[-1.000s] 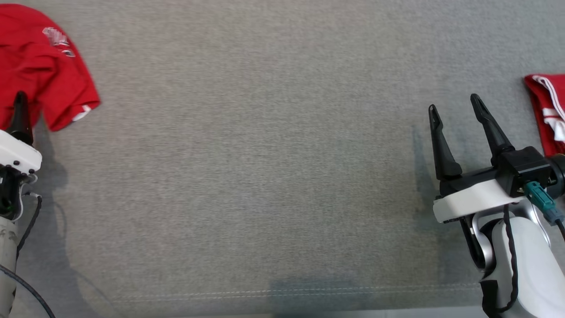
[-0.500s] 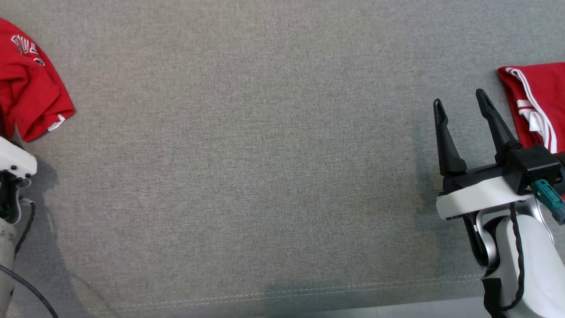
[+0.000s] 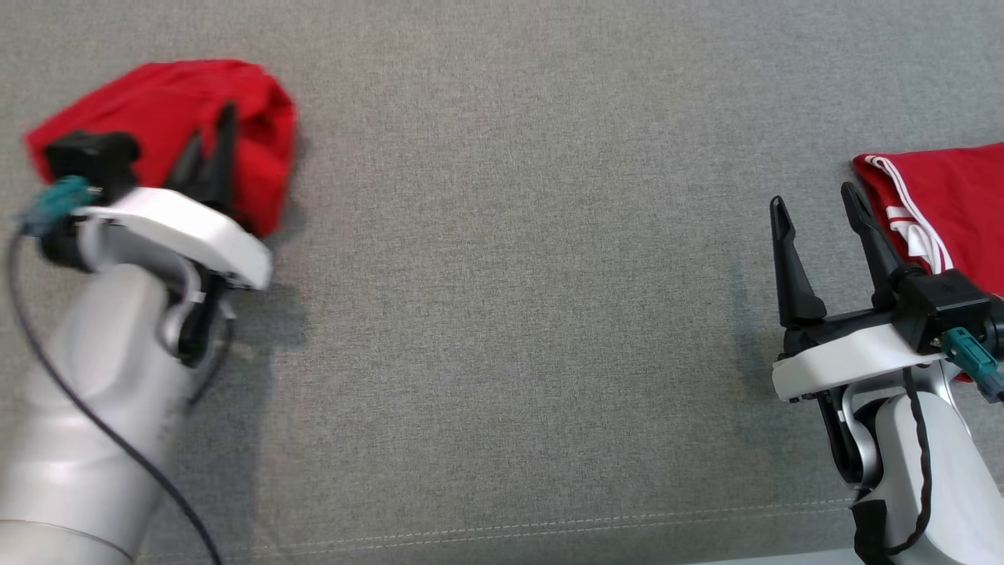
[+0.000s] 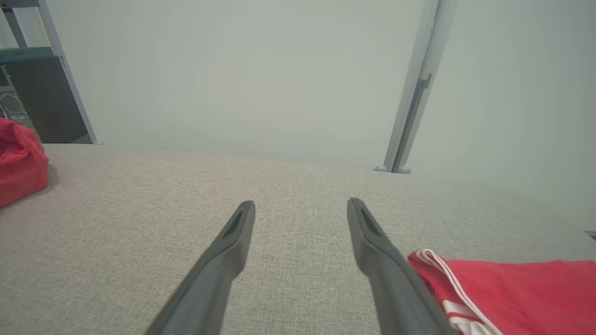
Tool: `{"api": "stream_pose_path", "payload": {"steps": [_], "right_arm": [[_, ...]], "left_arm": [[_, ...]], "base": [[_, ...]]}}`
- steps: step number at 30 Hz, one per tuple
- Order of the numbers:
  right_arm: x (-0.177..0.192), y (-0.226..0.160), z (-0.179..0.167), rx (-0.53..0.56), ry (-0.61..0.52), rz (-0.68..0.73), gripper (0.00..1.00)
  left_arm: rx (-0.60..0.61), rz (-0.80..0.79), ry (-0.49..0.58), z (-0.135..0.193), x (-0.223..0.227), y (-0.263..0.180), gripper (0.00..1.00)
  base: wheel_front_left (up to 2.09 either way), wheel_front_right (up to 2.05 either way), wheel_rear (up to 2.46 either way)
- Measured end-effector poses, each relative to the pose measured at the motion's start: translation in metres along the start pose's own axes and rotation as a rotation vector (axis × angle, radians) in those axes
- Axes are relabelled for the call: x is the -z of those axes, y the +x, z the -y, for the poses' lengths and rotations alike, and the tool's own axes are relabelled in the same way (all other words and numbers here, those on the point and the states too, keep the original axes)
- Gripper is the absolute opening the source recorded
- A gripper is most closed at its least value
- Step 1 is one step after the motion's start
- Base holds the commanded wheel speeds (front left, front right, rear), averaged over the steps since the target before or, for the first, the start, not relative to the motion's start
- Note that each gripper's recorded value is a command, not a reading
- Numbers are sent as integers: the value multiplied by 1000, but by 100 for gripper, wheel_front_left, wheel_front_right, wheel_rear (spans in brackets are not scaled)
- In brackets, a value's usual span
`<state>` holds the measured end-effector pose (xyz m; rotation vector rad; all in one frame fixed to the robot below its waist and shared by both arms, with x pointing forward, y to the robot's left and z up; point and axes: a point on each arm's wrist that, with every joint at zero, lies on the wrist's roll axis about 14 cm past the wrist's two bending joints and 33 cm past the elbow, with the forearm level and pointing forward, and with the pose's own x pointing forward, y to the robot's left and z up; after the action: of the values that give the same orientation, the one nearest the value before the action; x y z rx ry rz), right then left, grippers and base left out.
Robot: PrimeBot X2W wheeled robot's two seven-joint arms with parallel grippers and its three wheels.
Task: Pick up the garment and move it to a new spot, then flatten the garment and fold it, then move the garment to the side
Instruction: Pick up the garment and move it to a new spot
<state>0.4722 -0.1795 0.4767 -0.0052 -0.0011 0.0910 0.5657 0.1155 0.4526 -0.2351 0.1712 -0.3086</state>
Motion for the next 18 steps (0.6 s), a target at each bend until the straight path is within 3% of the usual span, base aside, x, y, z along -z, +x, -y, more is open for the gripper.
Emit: {"api": "stream_pose_path", "payload": {"steps": [8,13,14,15,18], "right_arm": [[-3,-6,1,4,9,1,100],[-1,-9,-5,-13,19,-3,100],[1,-9,-8,-21,26,-10,100],[4,-10,-12,-32,34,-17,100],[8,-8,-24,-66,45,-31,100]], "left_arm": [[374,29,11,140,6,-17,0],[456,-72,20,170,45,-36,0],[454,-106,25,169,56,-40,19],[449,-133,28,166,66,-43,100],[405,-178,33,149,81,-50,100]], "base": [[0,0,0],[0,0,0],[0,0,0],[0,0,0],[0,0,0]]}}
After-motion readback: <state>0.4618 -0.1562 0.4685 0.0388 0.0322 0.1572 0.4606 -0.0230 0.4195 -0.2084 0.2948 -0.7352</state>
